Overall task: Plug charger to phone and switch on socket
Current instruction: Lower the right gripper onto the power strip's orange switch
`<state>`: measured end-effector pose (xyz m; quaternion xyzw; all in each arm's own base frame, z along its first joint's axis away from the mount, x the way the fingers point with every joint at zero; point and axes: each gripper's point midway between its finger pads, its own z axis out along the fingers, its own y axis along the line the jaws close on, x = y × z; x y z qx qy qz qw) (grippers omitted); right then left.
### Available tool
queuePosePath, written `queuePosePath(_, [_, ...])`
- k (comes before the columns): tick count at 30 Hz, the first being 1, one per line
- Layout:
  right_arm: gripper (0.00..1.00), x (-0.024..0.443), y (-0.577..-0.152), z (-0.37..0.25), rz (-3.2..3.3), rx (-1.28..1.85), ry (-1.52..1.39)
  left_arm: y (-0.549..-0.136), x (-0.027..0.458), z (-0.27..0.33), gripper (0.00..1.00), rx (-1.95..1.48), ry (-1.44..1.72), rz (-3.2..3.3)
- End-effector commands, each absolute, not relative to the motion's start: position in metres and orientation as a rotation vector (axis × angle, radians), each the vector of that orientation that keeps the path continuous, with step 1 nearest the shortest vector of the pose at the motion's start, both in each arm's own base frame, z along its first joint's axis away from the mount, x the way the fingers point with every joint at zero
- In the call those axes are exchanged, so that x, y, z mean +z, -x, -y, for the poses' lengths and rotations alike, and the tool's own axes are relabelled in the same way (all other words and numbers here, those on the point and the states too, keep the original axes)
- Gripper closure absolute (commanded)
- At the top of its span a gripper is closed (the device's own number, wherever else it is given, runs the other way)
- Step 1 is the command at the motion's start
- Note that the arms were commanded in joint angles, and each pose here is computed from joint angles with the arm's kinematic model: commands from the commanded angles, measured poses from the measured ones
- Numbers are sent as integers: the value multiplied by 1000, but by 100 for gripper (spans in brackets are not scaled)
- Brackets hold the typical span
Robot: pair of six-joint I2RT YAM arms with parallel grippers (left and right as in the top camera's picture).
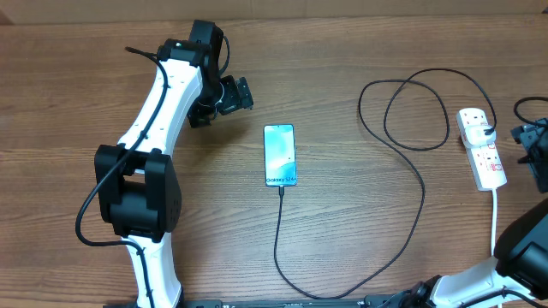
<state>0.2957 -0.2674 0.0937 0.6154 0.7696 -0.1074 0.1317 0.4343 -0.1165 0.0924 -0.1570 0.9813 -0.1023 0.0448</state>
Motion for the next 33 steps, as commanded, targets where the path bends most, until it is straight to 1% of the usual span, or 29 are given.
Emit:
queuePosePath(1, [0, 83, -294, 267, -2223, -317, -1802, -439, 104, 117, 0, -317, 451, -2967])
queuePosePath(9, [0, 75, -302, 271, -2192, -303, -1773, -439, 104, 117, 0, -317, 451, -2967])
queuePosePath(13, [0, 66, -306, 272, -2247, -309, -1690, -439, 104, 117, 0, -317, 451, -2967])
queuePosePath(25, [0, 52, -306, 270, -2353, -324, -1586, -439, 104, 117, 0, -317, 451, -2967])
queuePosePath(33, [0, 42, -314, 266, -2377, -269, -1520, -439, 104, 117, 0, -317, 452, -2967])
